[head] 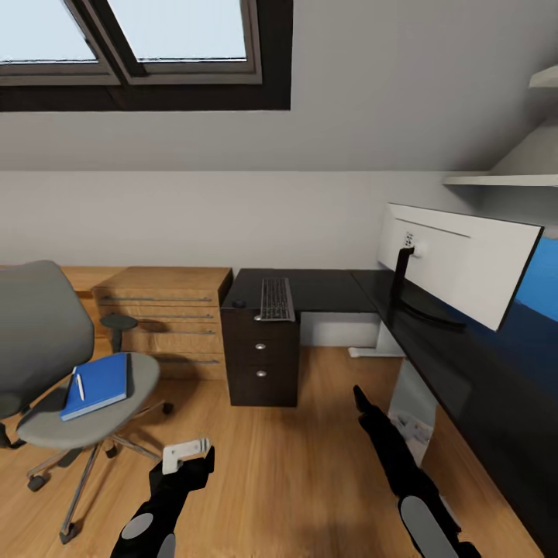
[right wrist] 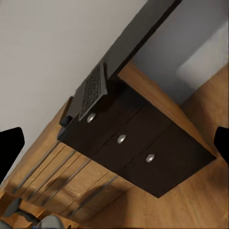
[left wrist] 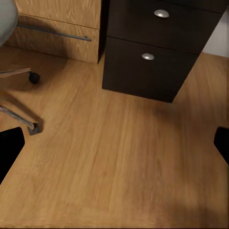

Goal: In the bedroom, organize the workspace by keeping the computer under the desk, ensuring the monitor is on the desk, placing the keyboard on the desk next to the monitor, placing the mouse on the desk next to the keyboard, moving the folder from the swivel chair onto the desk next to the mouse, stacking the notebook on top of the folder with the pen on top of the notebook, and positioning the swivel chair next to the desk.

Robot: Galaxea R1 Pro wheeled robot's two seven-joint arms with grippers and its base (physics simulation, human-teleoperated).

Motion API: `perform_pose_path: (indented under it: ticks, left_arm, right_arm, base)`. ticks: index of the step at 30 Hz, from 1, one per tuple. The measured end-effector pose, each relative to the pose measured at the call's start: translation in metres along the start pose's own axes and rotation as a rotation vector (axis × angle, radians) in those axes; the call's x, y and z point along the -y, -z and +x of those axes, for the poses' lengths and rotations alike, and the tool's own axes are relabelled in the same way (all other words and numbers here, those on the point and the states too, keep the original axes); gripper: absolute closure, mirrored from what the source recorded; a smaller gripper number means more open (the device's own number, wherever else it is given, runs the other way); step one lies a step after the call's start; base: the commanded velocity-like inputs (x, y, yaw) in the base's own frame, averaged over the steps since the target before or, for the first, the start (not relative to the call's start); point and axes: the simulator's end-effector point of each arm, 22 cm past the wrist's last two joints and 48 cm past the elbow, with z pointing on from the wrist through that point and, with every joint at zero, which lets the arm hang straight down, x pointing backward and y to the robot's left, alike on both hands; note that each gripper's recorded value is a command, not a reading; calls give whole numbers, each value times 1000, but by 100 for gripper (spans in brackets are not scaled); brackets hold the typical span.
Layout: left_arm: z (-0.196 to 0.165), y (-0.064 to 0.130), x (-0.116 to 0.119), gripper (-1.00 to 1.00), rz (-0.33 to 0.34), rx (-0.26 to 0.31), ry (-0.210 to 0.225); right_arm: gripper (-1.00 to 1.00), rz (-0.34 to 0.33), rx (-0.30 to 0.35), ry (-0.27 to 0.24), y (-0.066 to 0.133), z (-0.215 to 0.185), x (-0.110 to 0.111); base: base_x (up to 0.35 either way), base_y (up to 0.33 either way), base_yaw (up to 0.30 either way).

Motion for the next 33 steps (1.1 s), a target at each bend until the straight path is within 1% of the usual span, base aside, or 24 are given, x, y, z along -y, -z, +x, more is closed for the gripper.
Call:
perform_pose_path:
  ticks: [1,2,3,4,5,6,7,8,9,11,12,14,15,19,23,29,33]
  left_arm:
    - [0,0,0,-100,0,0,0]
    - [-2,1,0,-100,-1,0,-1]
    - [-4,1,0,-100,-1,1,0]
    - [-5,2,1,-100,-2,1,0]
    - [-7,3,1,-100,-2,0,0]
    - [-9,4,1,-100,-2,0,0]
    - [-10,4,1,-100,-2,0,0]
    - [-12,5,2,-100,-2,0,0]
    - [-14,6,2,-100,-2,0,1]
    - [-17,7,2,-100,-2,0,1]
    - [-19,8,3,-100,-2,0,1]
    - [-22,9,3,-100,-1,-1,1]
    - [-24,10,3,-100,-1,-2,2]
    - [-31,14,5,-100,-1,-1,5]
    - [-38,17,7,-100,-1,-1,7]
    - [-49,22,6,-100,-5,0,5]
    - [-55,25,6,-100,-6,1,5]
  right_arm:
    - [-100,23,10,17,0,-4,2]
    - [-100,66,24,48,1,-10,6]
    - [-100,87,29,65,2,-13,7]
    - [-100,119,31,101,3,-16,10]
    - [-100,133,30,122,4,-18,10]
    - [-100,144,27,144,4,-19,10]
    - [-100,159,24,188,5,-21,10]
    - [-100,164,22,213,5,-23,9]
    - [-100,172,13,280,6,-24,7]
    - [-100,176,1,324,6,-26,4]
    - [-100,182,-14,358,6,-25,4]
    - [-100,189,-35,389,6,-24,3]
    - [-100,199,-69,422,7,-20,6]
    - [-100,227,-116,457,8,-22,10]
    - [-100,256,-134,468,9,-32,15]
    - [-100,263,-135,470,9,-40,10]
    - [-100,271,-101,455,8,-56,7]
  base:
    - [-331,-141,0]
    - [-331,-144,0]
    - [-331,-149,0]
    - [-330,-150,0]
    - [-330,-151,0]
    - [-330,-153,0]
    - [-330,-153,0]
    - [-330,-148,0]
    - [-330,-143,0]
    - [-330,-124,0]
    - [-331,-94,0]
    - [-326,-57,0]
    - [-291,-31,0]
    - [-145,-15,0]
    - [-26,-3,0]
    - [-3,0,0]
    - [0,0,0]
